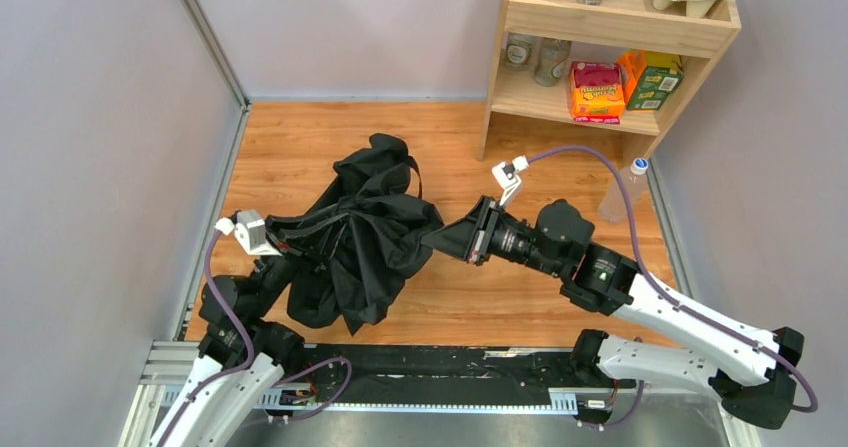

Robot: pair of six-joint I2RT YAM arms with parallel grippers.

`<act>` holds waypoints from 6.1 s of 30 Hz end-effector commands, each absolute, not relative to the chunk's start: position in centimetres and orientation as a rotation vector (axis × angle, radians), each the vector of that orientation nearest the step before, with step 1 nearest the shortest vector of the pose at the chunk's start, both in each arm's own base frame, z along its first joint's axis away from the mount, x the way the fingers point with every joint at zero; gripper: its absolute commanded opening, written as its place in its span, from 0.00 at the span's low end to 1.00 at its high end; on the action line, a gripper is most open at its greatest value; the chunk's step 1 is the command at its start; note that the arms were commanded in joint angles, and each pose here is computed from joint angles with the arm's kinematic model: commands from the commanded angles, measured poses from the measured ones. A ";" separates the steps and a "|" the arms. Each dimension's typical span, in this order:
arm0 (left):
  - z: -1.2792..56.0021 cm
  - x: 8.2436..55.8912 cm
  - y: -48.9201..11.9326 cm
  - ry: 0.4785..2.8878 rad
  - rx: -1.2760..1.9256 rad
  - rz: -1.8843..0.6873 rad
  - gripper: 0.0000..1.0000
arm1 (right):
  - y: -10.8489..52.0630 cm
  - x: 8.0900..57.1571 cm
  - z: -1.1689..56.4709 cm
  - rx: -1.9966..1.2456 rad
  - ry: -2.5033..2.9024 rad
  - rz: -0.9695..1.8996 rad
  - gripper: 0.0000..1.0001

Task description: Put away the umbrella

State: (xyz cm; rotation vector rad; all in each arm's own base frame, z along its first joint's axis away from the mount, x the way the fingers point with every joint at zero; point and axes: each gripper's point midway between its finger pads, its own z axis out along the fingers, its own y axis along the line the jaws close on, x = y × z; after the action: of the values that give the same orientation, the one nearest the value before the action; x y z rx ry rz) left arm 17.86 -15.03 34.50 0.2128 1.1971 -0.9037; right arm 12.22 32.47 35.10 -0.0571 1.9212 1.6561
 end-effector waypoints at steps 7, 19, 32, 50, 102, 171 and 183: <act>37.0 14.5 -14.5 1.033 0.273 -0.949 0.00 | 29.2 8.4 41.8 -0.671 1.817 1.628 0.00; 37.9 17.2 -12.3 1.186 0.035 -0.905 0.00 | 26.6 11.1 31.6 -0.634 2.024 0.865 0.62; 37.9 23.7 -8.9 1.223 0.012 -0.419 0.00 | 35.3 12.0 36.4 0.114 1.938 1.254 1.00; 40.6 24.0 -7.5 1.107 -0.025 -0.342 0.00 | 37.2 15.6 28.4 0.058 2.144 0.886 0.44; 41.1 15.5 -18.4 1.105 0.335 -1.164 0.00 | 22.5 8.1 37.2 -0.363 1.893 1.181 0.88; 41.1 9.2 -20.0 0.891 0.542 -1.486 0.00 | 32.1 8.8 39.7 -1.024 1.697 1.036 0.55; 42.0 7.7 -20.4 0.863 0.638 -1.520 0.00 | 32.6 8.8 37.1 -1.107 1.759 1.068 1.00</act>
State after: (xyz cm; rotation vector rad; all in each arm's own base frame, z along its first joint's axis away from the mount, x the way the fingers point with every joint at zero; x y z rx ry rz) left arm 10.12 -21.23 38.11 0.5713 1.0312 -1.5180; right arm 9.62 32.16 37.46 -1.0360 1.7836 1.0293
